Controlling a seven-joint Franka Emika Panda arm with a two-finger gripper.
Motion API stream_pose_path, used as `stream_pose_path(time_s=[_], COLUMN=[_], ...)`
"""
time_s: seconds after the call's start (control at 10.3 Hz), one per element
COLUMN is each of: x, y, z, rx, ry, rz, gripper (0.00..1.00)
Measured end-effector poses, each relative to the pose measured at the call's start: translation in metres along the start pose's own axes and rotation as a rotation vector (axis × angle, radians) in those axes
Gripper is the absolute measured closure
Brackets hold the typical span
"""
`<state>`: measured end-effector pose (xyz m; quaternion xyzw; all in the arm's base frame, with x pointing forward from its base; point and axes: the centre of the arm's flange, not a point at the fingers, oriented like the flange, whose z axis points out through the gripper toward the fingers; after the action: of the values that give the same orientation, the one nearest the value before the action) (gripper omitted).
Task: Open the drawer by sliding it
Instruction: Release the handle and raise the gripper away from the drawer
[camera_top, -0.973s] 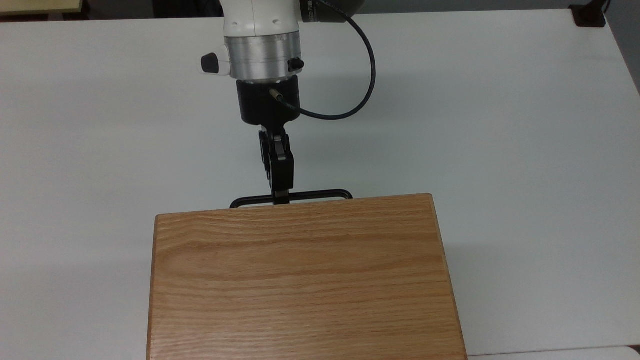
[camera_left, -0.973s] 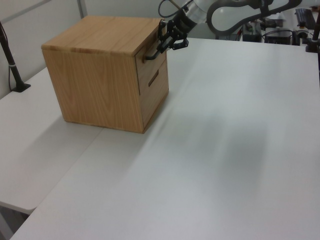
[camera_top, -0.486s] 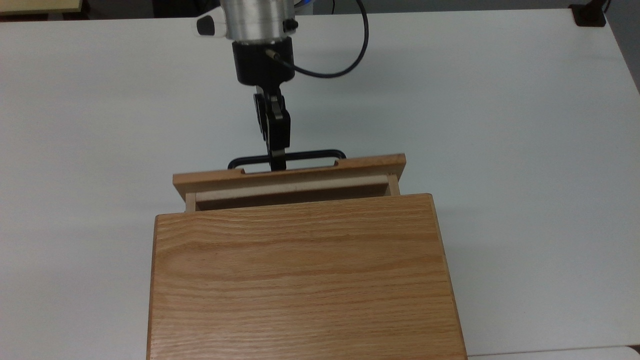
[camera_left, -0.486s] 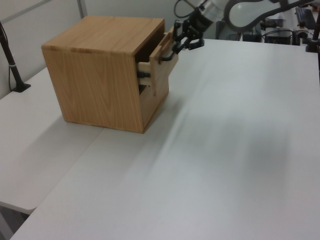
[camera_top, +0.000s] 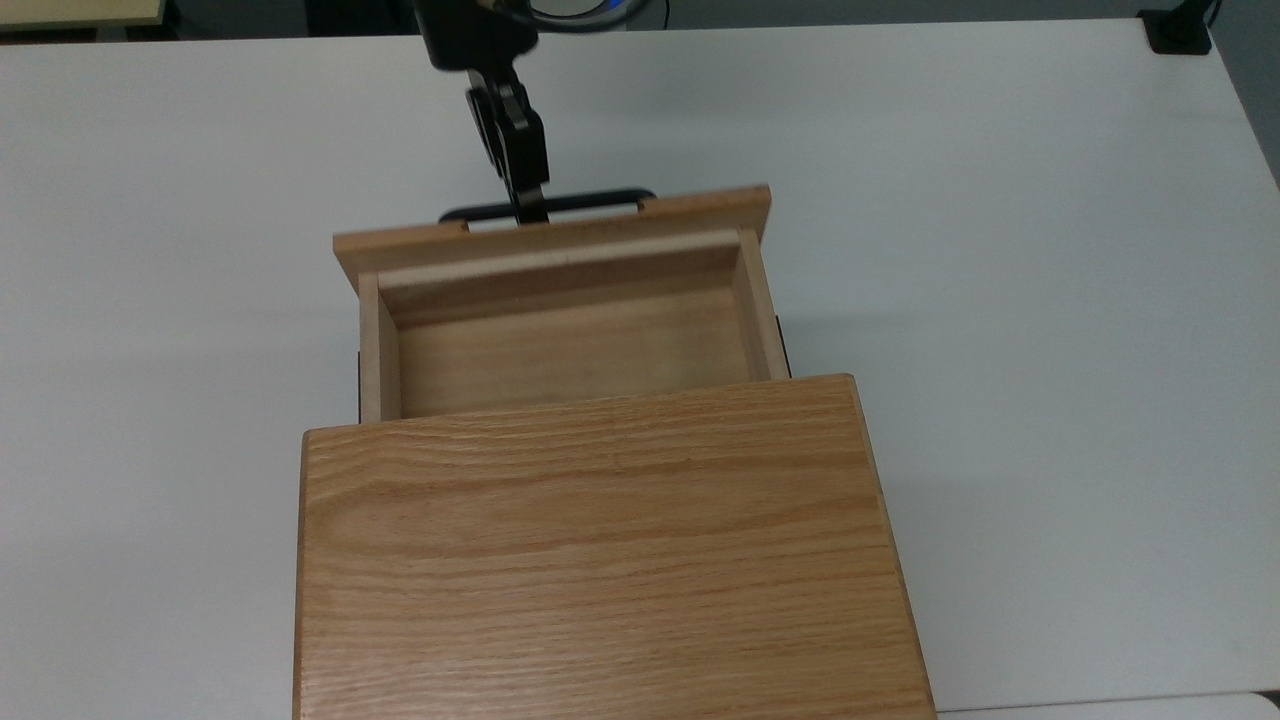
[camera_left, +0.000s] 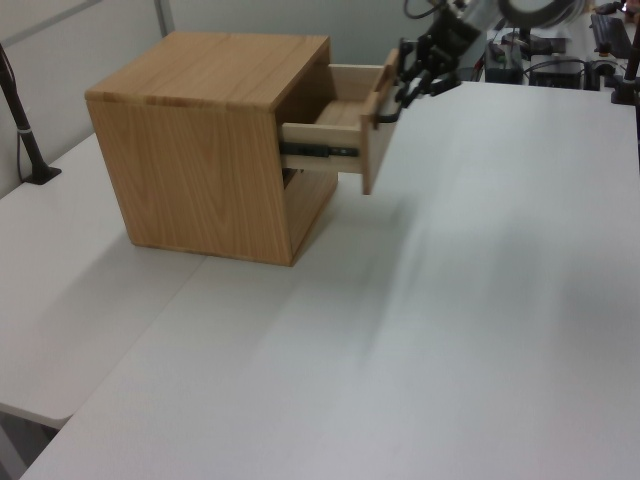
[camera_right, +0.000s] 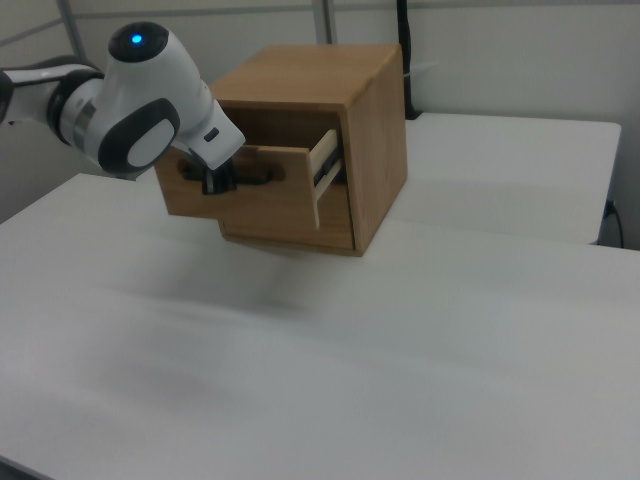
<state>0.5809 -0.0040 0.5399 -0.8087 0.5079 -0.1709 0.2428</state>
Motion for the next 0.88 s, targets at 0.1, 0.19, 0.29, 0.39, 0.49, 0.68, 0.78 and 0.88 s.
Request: stream_pose_path(time_s=[0.1, 0.19, 0.29, 0.39, 0.49, 0.68, 0.78, 0.88], x=[0.006, 0.007, 0.007, 0.006, 0.0, -0.013, -0.018, -0.021], y=[0.014, 0.024, 0.032, 0.035, 0.035, 0.033, 0.034, 0.032], z=[-0.017, -0.026, -0.032, -0.036, -0.042, -0.053, -0.057, -0.065], rx=[-0.056, -0.091, -0.121, -0.14, -0.145, -0.158, -0.173, -0.189], ry=[-0.053, -0.09, -0.123, -0.149, -0.173, -0.218, -0.254, -0.303], rz=[-0.016, -0.032, -0.04, -0.065, -0.11, -0.185, -0.256, -0.362], gripper=[0.83, 0.83, 0.83, 0.8, 0.66, 0.37, 0.21, 0.05])
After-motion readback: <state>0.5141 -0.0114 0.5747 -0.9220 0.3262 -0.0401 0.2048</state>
